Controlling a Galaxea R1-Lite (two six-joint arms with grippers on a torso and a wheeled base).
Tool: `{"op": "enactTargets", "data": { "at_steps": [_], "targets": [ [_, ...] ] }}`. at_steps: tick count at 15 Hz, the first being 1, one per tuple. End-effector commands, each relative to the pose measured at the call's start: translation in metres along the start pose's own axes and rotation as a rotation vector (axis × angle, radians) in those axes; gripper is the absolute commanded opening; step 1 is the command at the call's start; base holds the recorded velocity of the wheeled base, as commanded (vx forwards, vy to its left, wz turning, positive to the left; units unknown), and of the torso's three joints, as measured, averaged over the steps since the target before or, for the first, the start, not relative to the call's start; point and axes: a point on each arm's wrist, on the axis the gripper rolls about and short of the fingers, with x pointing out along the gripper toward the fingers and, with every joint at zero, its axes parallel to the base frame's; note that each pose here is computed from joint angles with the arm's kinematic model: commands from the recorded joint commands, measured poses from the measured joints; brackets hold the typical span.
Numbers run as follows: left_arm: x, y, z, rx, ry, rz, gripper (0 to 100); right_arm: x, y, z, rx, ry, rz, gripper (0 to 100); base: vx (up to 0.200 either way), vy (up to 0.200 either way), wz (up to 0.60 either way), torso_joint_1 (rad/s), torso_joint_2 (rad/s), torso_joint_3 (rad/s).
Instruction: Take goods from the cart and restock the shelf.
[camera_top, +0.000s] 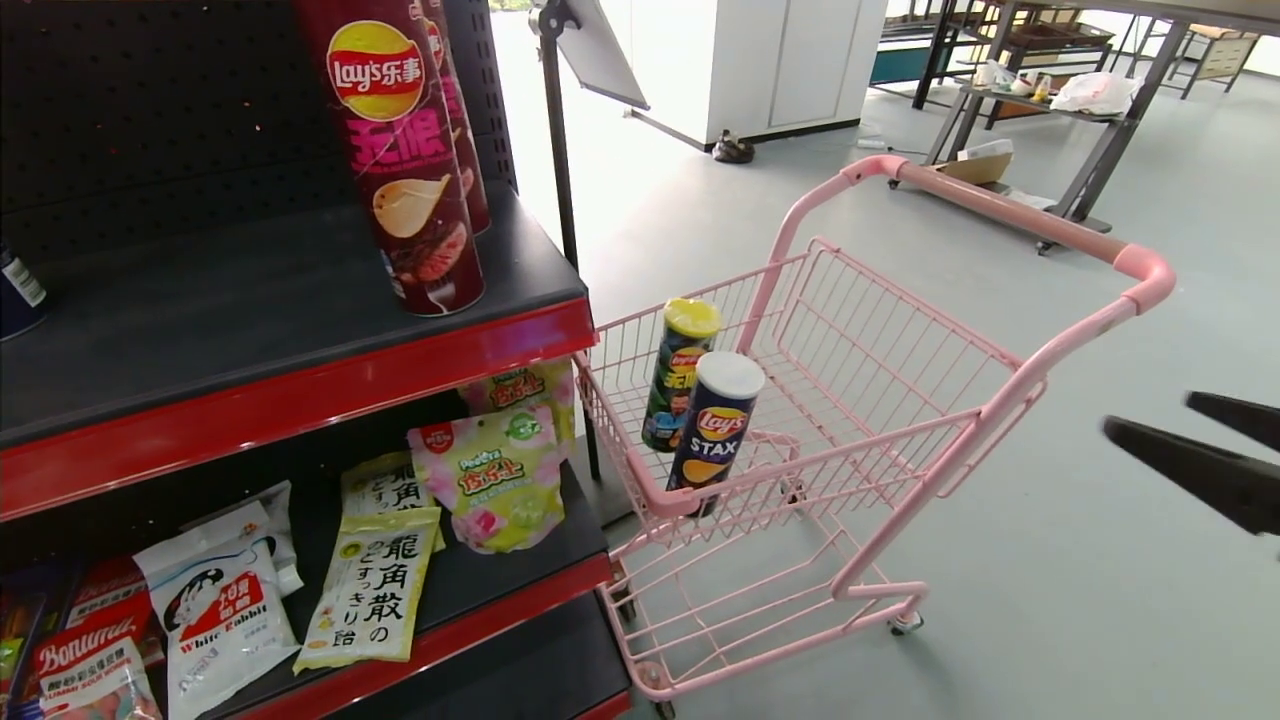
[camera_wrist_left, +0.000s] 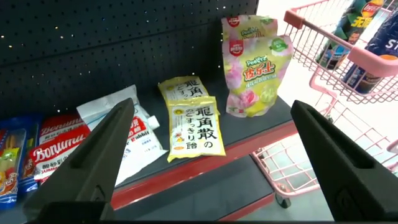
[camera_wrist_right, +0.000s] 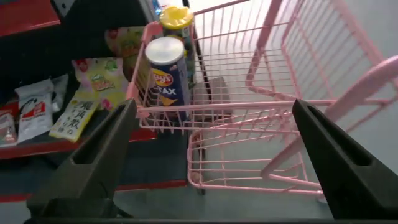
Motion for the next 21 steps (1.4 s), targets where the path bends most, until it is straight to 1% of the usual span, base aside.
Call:
{"op": "enactTargets", "data": {
  "at_steps": [1, 2, 3, 5, 6, 7, 8, 11, 12, 13, 15, 17, 21],
  "targets": [
    [0.0, 0.0, 0.0, -0.001, 0.0, 0.0, 100, 0.122, -0.011, -0.044, 0.054, 0.208, 0.246, 100, 0.0, 0.0, 0.0, 0.0, 0.0, 0.0],
    [0.0, 0.0, 0.0, 0.0, 0.0, 0.0, 100, 0.13, -0.011, -0.047, 0.045, 0.2, 0.277, 100, 0.0, 0.0, 0.0, 0.0, 0.0, 0.0],
    [0.0, 0.0, 0.0, 0.0, 0.0, 0.0, 100, 0.147, -0.007, -0.057, 0.012, 0.216, 0.349, 100, 0.0, 0.0, 0.0, 0.0, 0.0, 0.0],
    [0.0, 0.0, 0.0, 0.0, 0.0, 0.0, 100, 0.16, 0.001, -0.067, 0.009, 0.256, 0.39, 100, 0.0, 0.0, 0.0, 0.0, 0.0, 0.0],
    [0.0, 0.0, 0.0, 0.0, 0.0, 0.0, 100, 0.163, 0.002, -0.07, 0.008, 0.264, 0.396, 100, 0.0, 0.0, 0.0, 0.0, 0.0, 0.0],
    [0.0, 0.0, 0.0, 0.0, 0.0, 0.0, 100, 0.174, 0.004, -0.078, 0.003, 0.29, 0.409, 100, 0.0, 0.0, 0.0, 0.0, 0.0, 0.0],
    [0.0, 0.0, 0.0, -0.001, 0.0, 0.0, 100, 0.184, 0.004, -0.081, -0.001, 0.296, 0.411, 100, 0.0, 0.0, 0.0, 0.0, 0.0, 0.0],
    [0.0, 0.0, 0.0, 0.0, 0.0, 0.0, 100, 0.21, 0.002, -0.081, -0.005, 0.285, 0.418, 100, 0.0, 0.0, 0.0, 0.0, 0.0, 0.0],
    [0.0, 0.0, 0.0, 0.0, 0.0, 0.0, 100, 0.212, 0.002, -0.081, -0.005, 0.284, 0.419, 100, 0.0, 0.0, 0.0, 0.0, 0.0, 0.0],
    [0.0, 0.0, 0.0, 0.0, 0.0, 0.0, 100, 0.22, 0.008, -0.083, -0.01, 0.286, 0.437, 100, 0.0, 0.0, 0.0, 0.0, 0.0, 0.0],
    [0.0, 0.0, 0.0, 0.0, 0.0, 0.0, 100, 0.227, 0.01, -0.087, -0.01, 0.293, 0.445, 100, 0.0, 0.0, 0.0, 0.0, 0.0, 0.0],
    [0.0, 0.0, 0.0, 0.0, 0.0, 0.0, 100, 0.244, 0.01, -0.089, -0.017, 0.284, 0.449, 100, 0.0, 0.0, 0.0, 0.0, 0.0, 0.0],
    [0.0, 0.0, 0.0, 0.0, 0.0, 0.0, 100, 0.266, 0.008, -0.096, -0.038, 0.276, 0.446, 100, 0.0, 0.0, 0.0, 0.0, 0.0, 0.0]
  ]
}}
